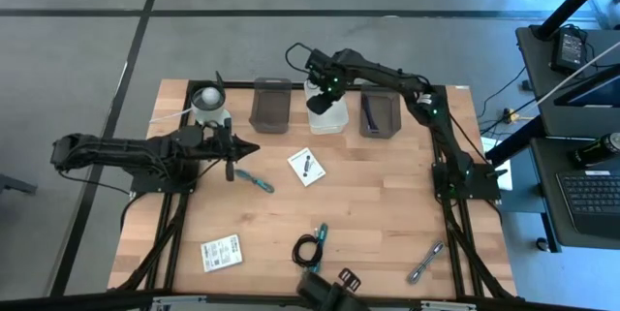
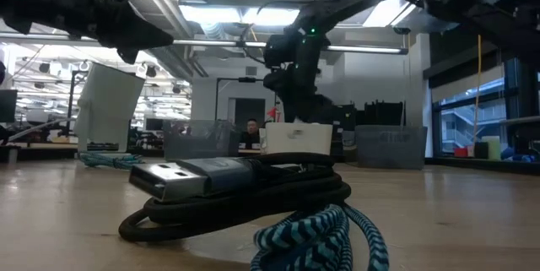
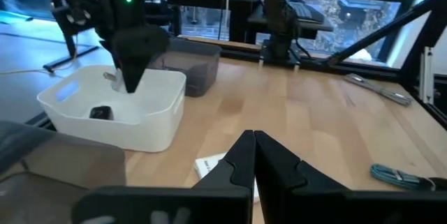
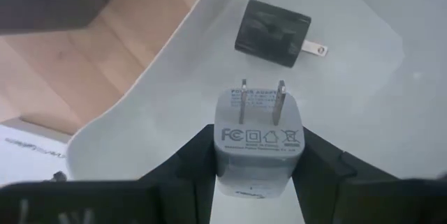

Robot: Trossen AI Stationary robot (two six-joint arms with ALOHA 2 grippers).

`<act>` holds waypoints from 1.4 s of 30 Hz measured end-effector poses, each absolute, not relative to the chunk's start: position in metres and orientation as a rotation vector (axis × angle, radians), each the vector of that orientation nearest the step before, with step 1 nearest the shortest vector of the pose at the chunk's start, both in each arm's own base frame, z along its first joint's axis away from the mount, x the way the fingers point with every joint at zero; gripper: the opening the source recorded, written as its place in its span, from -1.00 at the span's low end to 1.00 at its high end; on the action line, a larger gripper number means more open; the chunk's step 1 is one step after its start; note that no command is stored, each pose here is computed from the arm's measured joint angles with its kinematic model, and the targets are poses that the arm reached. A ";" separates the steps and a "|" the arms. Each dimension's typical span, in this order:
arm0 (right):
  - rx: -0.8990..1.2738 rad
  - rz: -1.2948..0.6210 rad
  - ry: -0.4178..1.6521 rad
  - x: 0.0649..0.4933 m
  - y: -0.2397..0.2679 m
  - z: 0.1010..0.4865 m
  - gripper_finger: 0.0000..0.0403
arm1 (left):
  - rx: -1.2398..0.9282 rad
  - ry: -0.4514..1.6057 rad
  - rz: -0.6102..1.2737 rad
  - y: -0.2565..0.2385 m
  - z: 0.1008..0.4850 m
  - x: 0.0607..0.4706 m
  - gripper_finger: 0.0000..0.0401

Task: Pick and place items into bin
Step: Put the white charger adapter into the white bin, then put the blue charger cable into the right black bin

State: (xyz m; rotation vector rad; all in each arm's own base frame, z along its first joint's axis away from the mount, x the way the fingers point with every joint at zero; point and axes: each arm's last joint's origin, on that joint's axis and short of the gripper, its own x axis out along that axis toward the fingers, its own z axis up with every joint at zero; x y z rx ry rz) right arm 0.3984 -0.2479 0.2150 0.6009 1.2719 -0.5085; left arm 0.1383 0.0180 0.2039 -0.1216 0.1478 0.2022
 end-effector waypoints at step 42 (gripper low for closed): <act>0.533 -0.578 1.053 0.376 -0.217 0.309 -0.97 | -0.079 0.148 0.285 0.021 0.204 0.138 -0.97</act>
